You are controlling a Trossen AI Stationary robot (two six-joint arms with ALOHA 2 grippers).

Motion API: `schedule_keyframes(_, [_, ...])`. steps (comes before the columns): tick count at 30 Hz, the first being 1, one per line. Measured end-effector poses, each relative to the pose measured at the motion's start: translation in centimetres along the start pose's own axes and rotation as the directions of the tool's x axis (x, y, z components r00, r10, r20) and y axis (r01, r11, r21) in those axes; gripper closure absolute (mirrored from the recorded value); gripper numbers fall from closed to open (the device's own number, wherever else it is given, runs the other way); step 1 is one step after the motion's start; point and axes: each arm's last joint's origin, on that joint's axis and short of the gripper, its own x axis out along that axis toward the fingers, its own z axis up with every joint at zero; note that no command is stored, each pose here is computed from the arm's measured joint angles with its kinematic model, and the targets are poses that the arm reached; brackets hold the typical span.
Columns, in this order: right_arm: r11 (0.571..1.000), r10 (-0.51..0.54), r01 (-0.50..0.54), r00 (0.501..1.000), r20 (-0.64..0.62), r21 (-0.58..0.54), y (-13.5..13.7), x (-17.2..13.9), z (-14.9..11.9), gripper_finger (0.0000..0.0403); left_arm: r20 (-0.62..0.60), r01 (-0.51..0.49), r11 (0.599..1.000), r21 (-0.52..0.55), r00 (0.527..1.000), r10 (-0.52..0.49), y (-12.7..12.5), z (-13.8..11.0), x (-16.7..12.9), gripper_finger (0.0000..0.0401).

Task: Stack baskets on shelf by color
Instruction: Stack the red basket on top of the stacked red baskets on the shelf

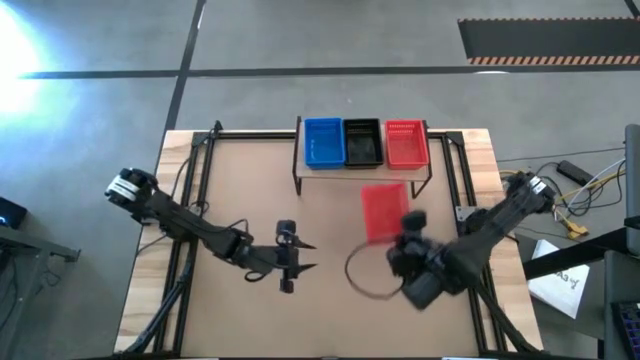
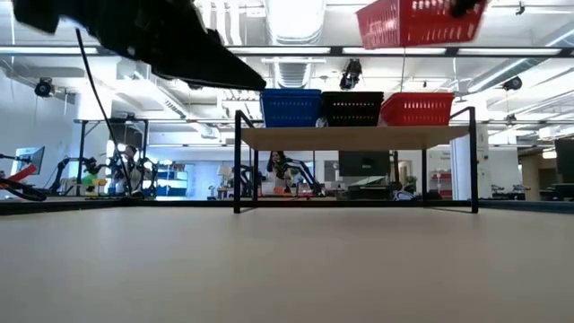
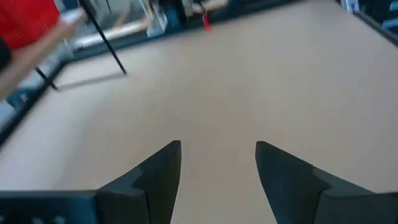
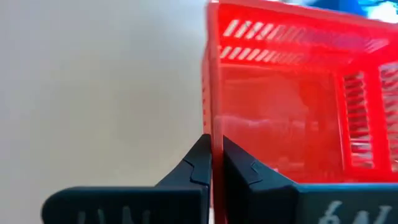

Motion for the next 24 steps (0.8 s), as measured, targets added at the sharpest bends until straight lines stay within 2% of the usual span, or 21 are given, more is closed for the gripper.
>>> schedule_keyframes(4, [0.999,-0.043,0.043,0.999,-0.021,0.006,-5.5,-1.1,-1.1,0.0394,0.109,-0.007,1.0,-0.008,0.994,0.008,0.1,-0.7,0.0,0.0209])
schedule_keyframes(6, [0.999,-0.048,0.049,0.999,-0.022,0.025,-8.3,-1.2,-2.1,0.0394,0.116,-0.007,1.0,-0.009,0.993,0.008,0.0,-0.9,0.1,0.0209])
schedule_keyframes(12, [0.986,-0.066,0.087,0.988,-0.14,0.145,-15.6,0.3,-6.6,0.0394,0.115,-0.007,1.0,-0.007,0.993,0.007,0.0,-0.9,0.1,0.0209])
schedule_keyframes(14, [0.982,-0.009,0.039,0.987,-0.163,0.185,-17.2,0.9,-8.1,0.0394,0.115,-0.008,1.0,0.007,0.993,0.007,0.0,-0.9,0.1,0.0209])
schedule_keyframes(16, [0.976,0.043,-0.014,0.991,-0.127,0.219,-18.4,1.6,-9.0,0.0394,0.115,-0.009,1.0,0.01,0.993,0.007,0.0,-0.9,0.1,0.0209])
schedule_keyframes(21, [0.965,0.073,-0.079,0.997,0.033,0.249,-20.6,3.2,-10.1,0.0394,0.115,-0.009,1.0,0.01,0.993,0.008,0.0,-0.9,0.1,0.0209])
schedule_keyframes(24, [0.964,0.093,-0.109,0.993,0.077,0.241,-21.2,4.5,-10.4,0.0394,0.114,-0.009,1.0,0.009,0.993,0.008,0.0,-0.9,0.1,0.0209])
